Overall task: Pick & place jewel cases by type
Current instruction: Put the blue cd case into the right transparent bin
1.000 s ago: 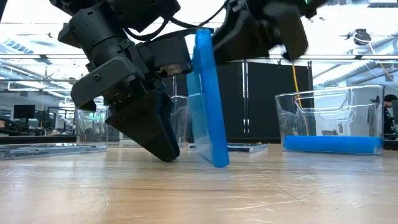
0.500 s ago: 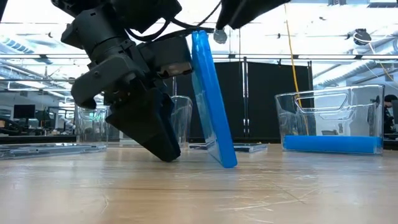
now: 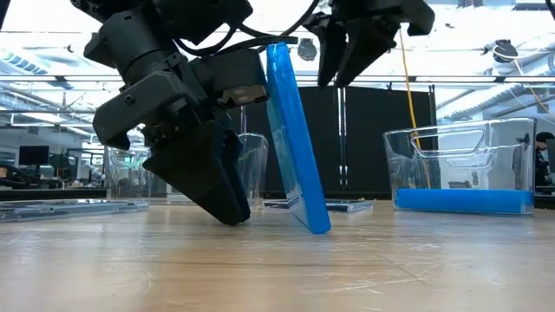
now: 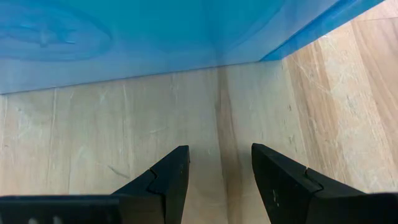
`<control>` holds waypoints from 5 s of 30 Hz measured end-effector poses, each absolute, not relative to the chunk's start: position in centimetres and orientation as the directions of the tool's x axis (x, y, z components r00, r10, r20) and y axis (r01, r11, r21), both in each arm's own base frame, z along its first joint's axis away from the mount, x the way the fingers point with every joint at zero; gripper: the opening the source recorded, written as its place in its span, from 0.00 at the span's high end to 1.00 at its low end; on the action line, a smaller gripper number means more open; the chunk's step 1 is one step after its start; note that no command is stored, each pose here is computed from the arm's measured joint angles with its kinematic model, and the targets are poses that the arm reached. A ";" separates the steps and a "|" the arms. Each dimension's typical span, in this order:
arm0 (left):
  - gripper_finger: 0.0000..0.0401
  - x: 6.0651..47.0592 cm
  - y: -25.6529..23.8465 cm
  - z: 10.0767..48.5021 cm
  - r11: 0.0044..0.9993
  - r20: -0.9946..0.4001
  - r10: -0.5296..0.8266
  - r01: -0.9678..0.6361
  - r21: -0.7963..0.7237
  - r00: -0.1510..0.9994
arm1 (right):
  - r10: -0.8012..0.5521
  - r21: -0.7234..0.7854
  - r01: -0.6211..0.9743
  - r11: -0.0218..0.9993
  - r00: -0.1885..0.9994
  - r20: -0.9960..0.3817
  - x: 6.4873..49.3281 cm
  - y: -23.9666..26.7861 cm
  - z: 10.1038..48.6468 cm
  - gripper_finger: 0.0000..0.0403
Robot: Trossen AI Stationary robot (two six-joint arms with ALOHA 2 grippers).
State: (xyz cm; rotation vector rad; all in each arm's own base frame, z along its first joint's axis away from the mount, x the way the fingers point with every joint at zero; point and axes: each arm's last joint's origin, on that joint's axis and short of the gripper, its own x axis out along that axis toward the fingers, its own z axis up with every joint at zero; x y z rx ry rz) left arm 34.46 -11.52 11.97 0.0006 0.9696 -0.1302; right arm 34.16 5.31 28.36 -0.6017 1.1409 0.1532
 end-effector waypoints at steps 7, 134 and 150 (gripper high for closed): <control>0.55 34.5 -11.5 12.0 0.992 -0.822 -0.108 0.110 -0.056 0.559 | -0.185 -0.412 -0.560 0.718 0.417 -0.890 36.6 5.6 25.3 0.60; 0.55 34.4 -13.3 12.2 0.945 -0.781 -0.226 -0.063 -0.320 0.582 | 0.082 -0.057 -0.239 0.969 0.533 -0.842 25.9 9.1 11.0 0.60; 0.55 33.9 -12.5 12.0 0.976 -0.806 0.025 -0.187 -0.108 0.591 | 0.080 -0.131 -0.277 0.952 0.639 -0.765 28.6 9.9 13.4 0.60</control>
